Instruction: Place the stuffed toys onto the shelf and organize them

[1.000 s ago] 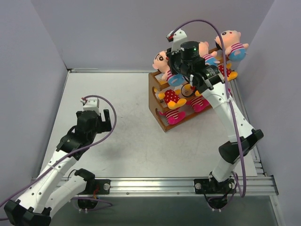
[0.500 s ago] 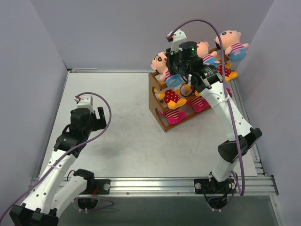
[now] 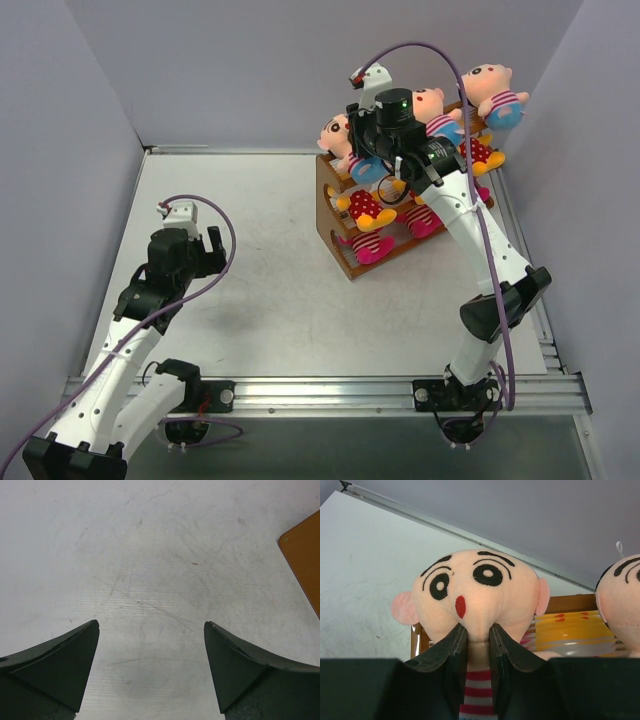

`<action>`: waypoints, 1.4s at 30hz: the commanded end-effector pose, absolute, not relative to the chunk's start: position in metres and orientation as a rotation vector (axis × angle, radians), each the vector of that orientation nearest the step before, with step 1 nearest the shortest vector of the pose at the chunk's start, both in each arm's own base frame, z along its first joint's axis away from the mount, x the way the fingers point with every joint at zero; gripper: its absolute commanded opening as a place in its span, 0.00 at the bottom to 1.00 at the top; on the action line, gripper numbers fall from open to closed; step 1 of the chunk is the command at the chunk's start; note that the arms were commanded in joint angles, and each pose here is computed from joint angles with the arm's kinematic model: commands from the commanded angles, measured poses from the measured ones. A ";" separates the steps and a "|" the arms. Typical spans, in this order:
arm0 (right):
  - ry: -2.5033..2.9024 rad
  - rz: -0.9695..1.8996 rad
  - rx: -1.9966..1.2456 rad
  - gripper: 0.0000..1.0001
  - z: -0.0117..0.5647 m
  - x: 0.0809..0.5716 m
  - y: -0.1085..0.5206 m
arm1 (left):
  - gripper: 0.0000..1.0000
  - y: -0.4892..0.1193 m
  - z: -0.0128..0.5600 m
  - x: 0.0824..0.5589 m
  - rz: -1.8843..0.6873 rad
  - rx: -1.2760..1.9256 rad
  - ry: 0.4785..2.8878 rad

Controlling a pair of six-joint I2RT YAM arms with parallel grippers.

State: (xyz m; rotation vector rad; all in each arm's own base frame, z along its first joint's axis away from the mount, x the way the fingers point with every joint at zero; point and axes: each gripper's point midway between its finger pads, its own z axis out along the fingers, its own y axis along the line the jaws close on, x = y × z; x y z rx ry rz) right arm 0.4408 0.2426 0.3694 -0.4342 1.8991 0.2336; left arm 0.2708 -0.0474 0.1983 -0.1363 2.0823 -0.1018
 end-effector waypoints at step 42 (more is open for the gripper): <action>1.870 0.215 -0.390 0.12 0.396 0.420 0.230 | 0.94 -0.053 0.215 0.280 -0.152 -0.121 2.020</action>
